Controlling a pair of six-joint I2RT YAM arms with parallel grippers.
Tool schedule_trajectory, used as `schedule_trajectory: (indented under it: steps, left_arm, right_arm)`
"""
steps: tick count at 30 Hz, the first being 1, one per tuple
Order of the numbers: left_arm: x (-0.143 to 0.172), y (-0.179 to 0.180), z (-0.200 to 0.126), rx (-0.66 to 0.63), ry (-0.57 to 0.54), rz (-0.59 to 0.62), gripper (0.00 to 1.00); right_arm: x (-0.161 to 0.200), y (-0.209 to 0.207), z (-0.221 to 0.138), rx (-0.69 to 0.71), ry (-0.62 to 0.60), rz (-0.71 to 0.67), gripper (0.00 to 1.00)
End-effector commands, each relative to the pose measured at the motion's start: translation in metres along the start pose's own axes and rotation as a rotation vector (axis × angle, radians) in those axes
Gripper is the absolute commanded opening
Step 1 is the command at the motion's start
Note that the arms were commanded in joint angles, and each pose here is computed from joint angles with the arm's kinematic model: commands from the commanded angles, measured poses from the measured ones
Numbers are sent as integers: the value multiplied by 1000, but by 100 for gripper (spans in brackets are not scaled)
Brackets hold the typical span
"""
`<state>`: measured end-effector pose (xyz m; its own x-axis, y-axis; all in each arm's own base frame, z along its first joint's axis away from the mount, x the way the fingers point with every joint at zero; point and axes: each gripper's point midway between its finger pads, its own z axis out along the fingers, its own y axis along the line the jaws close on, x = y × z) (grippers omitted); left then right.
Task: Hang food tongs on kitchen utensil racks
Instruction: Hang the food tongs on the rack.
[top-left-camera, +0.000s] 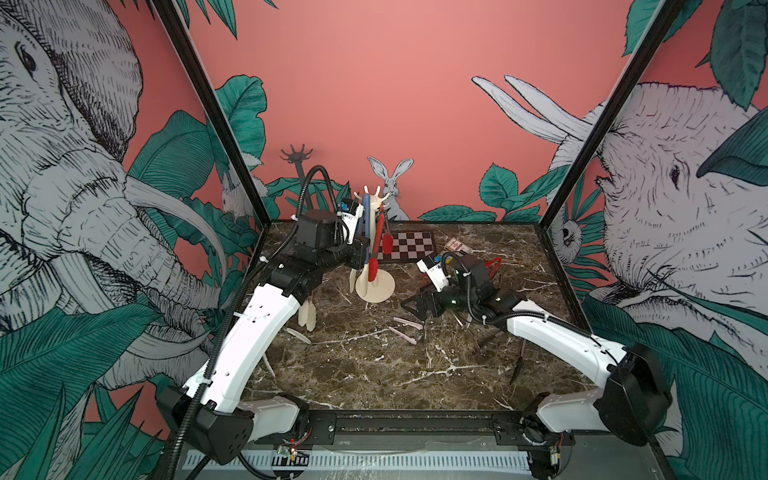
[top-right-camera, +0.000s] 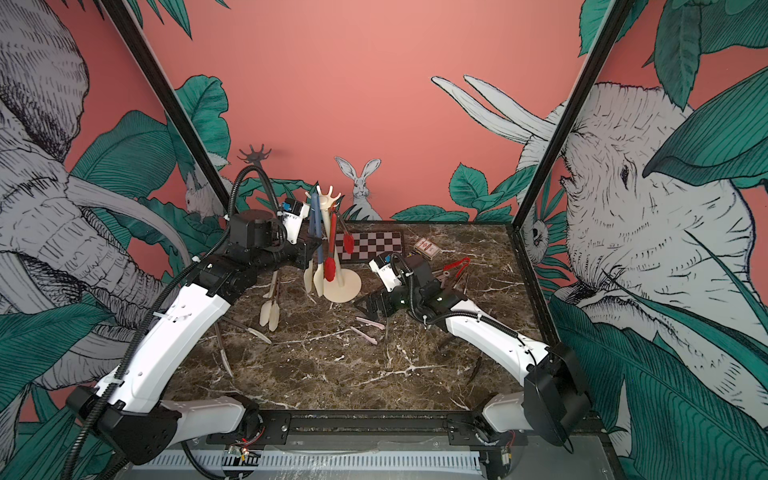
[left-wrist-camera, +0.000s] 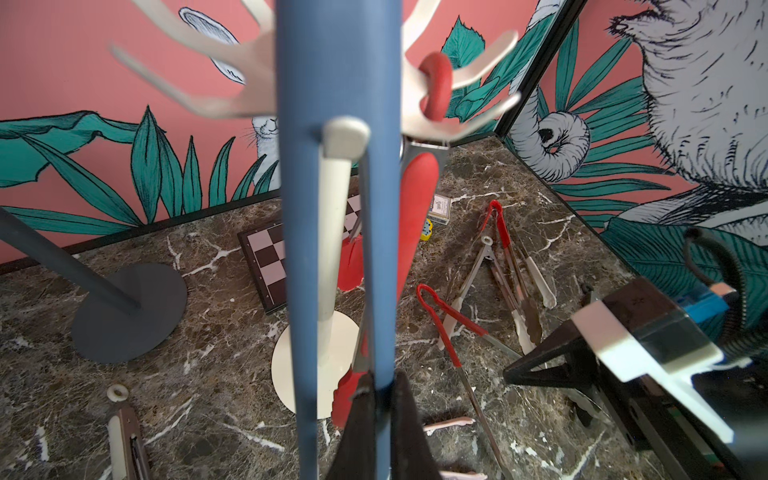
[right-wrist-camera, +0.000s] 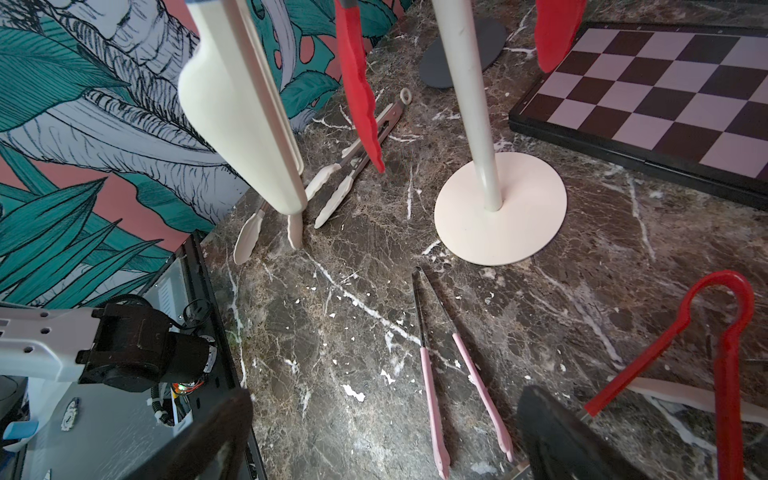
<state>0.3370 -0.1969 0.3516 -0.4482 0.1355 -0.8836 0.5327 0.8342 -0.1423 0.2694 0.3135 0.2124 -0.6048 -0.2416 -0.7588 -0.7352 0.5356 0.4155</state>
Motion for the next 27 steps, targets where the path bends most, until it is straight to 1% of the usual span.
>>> schedule_trajectory:
  steps: [1, 3, 5, 7, 12, 15, 22, 23, 24, 25, 27]
  left_arm:
    - [0, 4, -3, -16, -10, 6, 6]
    - [-1, 8, -2, -33, -17, -5, 17]
    - [-6, 10, -3, -35, -34, -10, 22]
    - [-8, 12, -5, -40, -44, -12, 29]
    - [-12, 17, -8, -61, -59, -22, 55]
    - [-16, 21, -14, -77, -78, -34, 65]
    - [-31, 28, -38, -120, -160, -60, 80]
    - [-32, 29, -41, -130, -170, -65, 87]
    - [-34, 30, -45, -136, -177, -65, 90]
    - [-35, 29, -48, -139, -185, -66, 92]
    - [-39, 29, -55, -140, -209, -60, 93]
  right_arm:
    - [-13, 2, -3, 5, -42, -5, 99]
    - [-14, -1, -3, 13, -44, 6, 99]
    - [-14, -4, -3, 26, -45, 21, 99]
    - [-12, -7, -3, 34, -47, 37, 99]
    - [-3, -15, -5, 66, -47, 69, 99]
    - [2, -19, -7, 85, -46, 81, 99]
    - [21, -35, -11, 142, -28, 130, 99]
    - [24, -37, -11, 152, -22, 138, 99]
    - [28, -40, -12, 163, -16, 145, 99]
    - [31, -43, -13, 174, -6, 151, 99]
    - [39, -47, -13, 183, 22, 168, 99]
